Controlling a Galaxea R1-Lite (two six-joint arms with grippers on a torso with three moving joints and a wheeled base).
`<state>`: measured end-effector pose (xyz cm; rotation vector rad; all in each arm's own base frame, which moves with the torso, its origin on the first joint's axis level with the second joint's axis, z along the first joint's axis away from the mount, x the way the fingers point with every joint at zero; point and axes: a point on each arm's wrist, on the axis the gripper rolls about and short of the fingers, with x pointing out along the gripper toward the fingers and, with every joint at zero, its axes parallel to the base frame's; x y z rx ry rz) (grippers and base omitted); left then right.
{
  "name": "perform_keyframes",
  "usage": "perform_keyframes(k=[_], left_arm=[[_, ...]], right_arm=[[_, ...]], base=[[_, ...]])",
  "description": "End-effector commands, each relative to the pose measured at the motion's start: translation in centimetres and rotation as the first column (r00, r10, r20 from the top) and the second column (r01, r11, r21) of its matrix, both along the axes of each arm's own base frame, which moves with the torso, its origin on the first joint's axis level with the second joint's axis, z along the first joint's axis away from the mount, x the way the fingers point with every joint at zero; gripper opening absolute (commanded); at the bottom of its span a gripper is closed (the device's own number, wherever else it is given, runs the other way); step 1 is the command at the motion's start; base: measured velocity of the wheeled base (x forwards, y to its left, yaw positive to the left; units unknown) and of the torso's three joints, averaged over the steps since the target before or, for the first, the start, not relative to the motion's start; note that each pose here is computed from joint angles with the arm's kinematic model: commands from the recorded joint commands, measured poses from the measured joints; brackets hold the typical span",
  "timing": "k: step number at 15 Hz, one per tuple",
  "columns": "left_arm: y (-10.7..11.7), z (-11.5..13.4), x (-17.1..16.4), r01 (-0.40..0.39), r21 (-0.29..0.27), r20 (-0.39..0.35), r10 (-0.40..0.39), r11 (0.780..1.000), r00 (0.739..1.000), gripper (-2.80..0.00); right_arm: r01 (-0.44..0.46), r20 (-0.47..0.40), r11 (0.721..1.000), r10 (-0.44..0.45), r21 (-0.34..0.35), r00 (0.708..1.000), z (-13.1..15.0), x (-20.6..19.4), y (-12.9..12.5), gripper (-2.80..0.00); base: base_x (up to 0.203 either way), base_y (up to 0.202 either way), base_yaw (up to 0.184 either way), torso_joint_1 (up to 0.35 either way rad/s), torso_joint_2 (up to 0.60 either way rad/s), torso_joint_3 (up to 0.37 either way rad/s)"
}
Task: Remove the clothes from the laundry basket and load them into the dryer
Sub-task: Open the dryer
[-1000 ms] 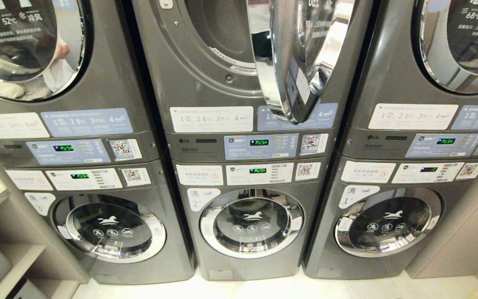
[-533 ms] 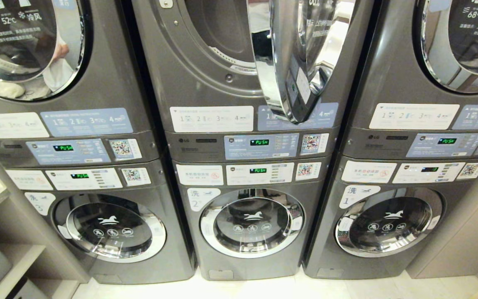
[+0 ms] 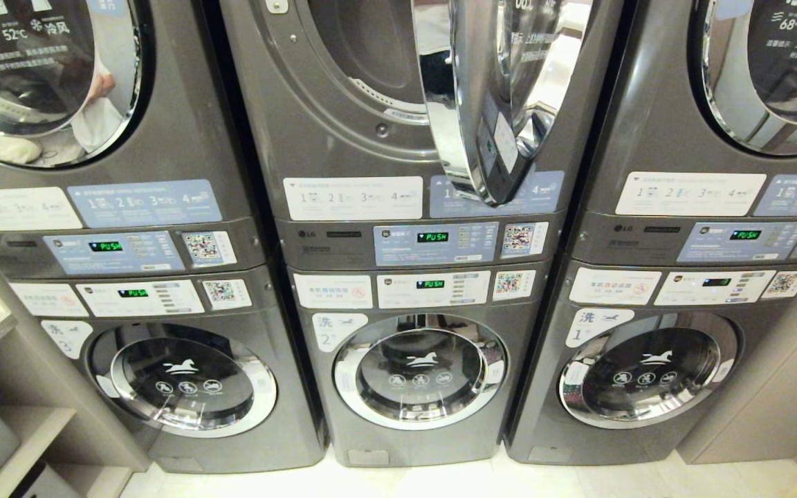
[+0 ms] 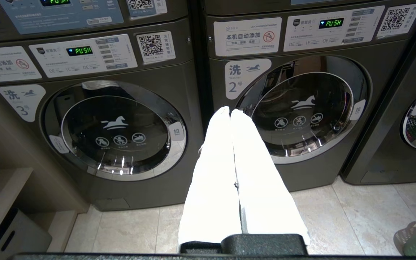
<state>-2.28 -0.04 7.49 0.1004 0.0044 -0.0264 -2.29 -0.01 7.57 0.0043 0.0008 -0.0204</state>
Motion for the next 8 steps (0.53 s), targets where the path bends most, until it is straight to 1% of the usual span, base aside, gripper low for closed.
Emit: perform_keyframes(k=[1,4,5,8], left_arm=[[0.00,0.01,0.00,0.000,0.001,0.001,0.000,1.000,1.000,-2.80],[0.00,0.01,0.00,0.000,0.001,0.001,0.000,1.000,1.000,-2.80],[0.00,0.01,0.00,0.000,0.001,0.001,0.000,1.000,1.000,-2.80],[0.00,0.01,0.00,0.000,0.001,0.001,0.000,1.000,1.000,-2.80]], right_arm=[[0.000,0.001,1.000,0.000,0.000,1.000,-0.03,-0.01,0.00,-2.80],[0.000,0.001,1.000,0.000,0.001,1.000,-0.02,-0.01,0.00,-2.80],[0.000,0.001,1.000,0.000,0.002,1.000,-0.04,-0.01,0.00,-2.80],[0.000,0.002,1.000,0.000,0.000,1.000,-0.01,-0.01,0.00,-2.80]], base=[[0.000,0.000,0.000,0.000,0.00,0.000],[0.000,0.000,0.000,0.000,0.00,0.000],[-0.004,-0.083,0.005,-0.002,0.01,0.002],[-0.001,-0.178,0.002,-0.001,0.00,0.004]])
